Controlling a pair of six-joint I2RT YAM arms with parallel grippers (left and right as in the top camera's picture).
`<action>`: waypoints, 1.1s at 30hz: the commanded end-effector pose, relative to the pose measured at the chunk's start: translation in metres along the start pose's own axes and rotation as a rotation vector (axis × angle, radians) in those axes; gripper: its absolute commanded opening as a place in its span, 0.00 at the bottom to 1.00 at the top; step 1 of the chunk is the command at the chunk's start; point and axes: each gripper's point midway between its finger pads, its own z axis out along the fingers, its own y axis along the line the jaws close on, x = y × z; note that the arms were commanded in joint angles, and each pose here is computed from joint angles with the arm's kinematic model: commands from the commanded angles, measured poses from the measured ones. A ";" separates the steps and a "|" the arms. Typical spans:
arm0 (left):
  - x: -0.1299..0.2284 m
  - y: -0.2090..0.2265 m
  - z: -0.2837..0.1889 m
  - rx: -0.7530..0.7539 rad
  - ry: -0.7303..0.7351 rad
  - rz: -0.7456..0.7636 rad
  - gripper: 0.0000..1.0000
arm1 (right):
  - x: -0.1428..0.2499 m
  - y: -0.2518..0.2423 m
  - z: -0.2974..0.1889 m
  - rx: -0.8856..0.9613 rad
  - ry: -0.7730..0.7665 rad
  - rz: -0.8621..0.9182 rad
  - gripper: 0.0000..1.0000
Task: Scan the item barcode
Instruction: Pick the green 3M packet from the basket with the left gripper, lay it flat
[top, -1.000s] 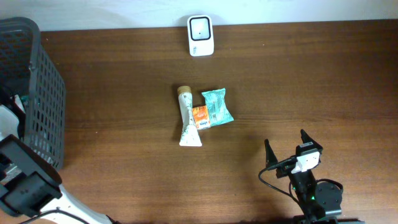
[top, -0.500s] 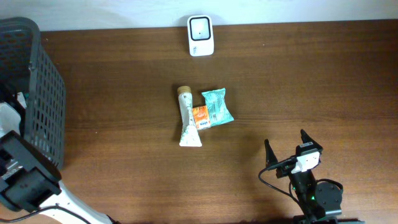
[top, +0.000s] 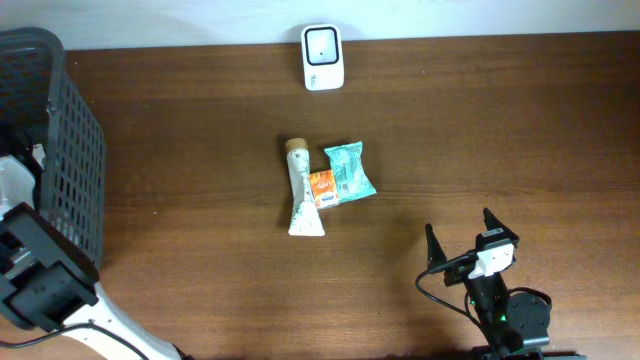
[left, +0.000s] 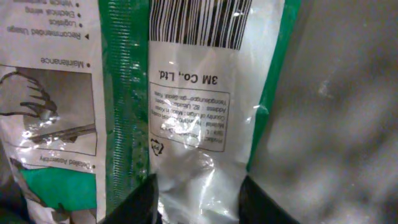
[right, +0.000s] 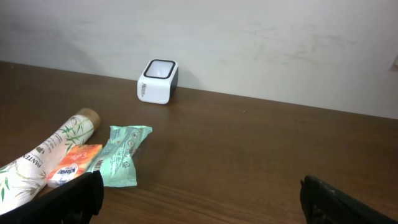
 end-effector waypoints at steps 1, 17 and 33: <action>0.037 -0.005 0.036 0.017 0.146 0.015 0.00 | 0.003 0.001 0.000 -0.001 0.003 0.008 0.98; -0.075 0.013 -0.406 0.282 -0.816 -0.200 0.00 | 0.003 0.001 0.000 -0.001 0.003 0.008 0.98; 0.139 -0.335 -0.239 0.451 -0.076 0.337 0.00 | 0.003 0.001 0.000 -0.001 0.003 0.008 0.98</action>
